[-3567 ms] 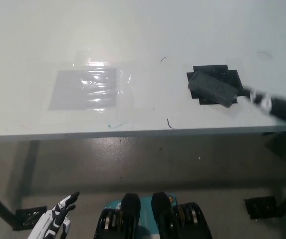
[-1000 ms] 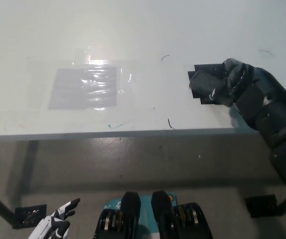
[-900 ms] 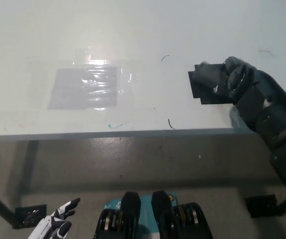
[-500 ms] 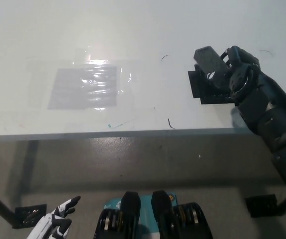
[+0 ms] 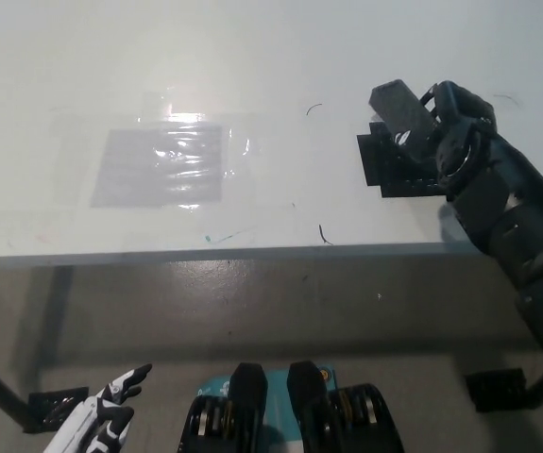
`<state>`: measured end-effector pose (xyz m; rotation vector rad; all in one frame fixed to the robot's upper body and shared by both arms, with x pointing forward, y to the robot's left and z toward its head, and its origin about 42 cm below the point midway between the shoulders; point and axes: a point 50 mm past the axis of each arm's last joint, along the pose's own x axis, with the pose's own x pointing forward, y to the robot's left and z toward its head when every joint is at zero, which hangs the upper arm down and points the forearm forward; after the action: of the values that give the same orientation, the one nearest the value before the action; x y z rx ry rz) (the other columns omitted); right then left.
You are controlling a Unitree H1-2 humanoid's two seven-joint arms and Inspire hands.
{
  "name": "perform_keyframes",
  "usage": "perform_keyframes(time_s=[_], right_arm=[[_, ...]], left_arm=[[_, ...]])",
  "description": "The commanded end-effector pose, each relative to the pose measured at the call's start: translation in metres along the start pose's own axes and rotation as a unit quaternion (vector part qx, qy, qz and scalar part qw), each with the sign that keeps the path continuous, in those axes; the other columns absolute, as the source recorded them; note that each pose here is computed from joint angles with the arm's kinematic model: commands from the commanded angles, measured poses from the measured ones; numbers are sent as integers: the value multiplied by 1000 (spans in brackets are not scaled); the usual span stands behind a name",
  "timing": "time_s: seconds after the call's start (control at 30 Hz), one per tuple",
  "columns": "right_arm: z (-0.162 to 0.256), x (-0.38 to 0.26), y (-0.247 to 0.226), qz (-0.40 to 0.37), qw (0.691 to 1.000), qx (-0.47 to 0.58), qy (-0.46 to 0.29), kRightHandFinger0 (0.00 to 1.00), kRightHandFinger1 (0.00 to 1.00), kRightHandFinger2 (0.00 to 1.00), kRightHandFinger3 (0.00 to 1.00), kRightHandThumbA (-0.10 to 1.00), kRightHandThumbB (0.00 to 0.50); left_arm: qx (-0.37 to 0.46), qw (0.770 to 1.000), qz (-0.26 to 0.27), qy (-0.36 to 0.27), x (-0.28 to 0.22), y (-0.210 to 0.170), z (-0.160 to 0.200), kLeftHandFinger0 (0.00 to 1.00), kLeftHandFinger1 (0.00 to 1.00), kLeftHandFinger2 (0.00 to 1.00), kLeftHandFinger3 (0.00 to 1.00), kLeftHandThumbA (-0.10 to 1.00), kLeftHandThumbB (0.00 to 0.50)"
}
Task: A whiteboard eraser is kept on the black marked spot on the table infront of the robot and the robot uses its right hand to swipe it back and forth on the table twice to clean it
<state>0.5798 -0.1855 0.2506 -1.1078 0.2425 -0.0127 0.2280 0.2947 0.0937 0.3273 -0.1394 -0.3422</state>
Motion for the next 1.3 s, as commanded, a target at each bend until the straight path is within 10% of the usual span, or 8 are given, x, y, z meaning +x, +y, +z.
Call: perform_keyframes(time_s=[0.0, 0.4, 0.63, 0.73, 0.87, 1.03, 1.07, 1.27], right_arm=[[13, -1, 0, -8, 999, -27, -26, 13, 118, 225, 673, -80, 199], [-12, -15, 65, 50, 998, -46, -11, 0, 0, 100, 526, 52, 180], [-2, -20, 78, 72, 995, -69, -15, 294, 335, 502, 1000, 93, 195], [20, -24, 83, 73, 994, -66, -39, 12, 57, 269, 1000, 47, 164], [77, -38, 91, 77, 991, -61, -95, 230, 277, 420, 937, 38, 164], [149, -65, 103, 87, 981, -55, -162, 0, 0, 154, 788, 47, 178], [165, -72, 105, 92, 979, -54, -176, 0, 25, 189, 841, 313, 255], [240, -116, 117, 111, 962, -37, -248, 56, 88, 234, 803, -16, 177]], left_arm=[[18, 1000, -5, -16, -1, 9, 6, 1000, 1000, 1000, 1000, 944, 412], [20, 1000, -6, -16, -2, 8, 6, 1000, 1000, 1000, 1000, 948, 417], [20, 1000, -8, -11, -7, 9, 5, 1000, 1000, 1000, 1000, 951, 414], [22, 1000, -7, -11, -7, 10, 5, 1000, 1000, 1000, 1000, 949, 411], [19, 1000, -6, -12, -7, 9, 3, 1000, 1000, 1000, 1000, 941, 417], [16, 1000, -8, -5, -8, 6, 1, 1000, 1000, 1000, 1000, 936, 418], [15, 1000, -7, -5, -8, 6, 1, 1000, 1000, 1000, 1000, 943, 413], [18, 1000, -6, -7, -5, 8, 1, 1000, 1000, 1000, 1000, 942, 416]])
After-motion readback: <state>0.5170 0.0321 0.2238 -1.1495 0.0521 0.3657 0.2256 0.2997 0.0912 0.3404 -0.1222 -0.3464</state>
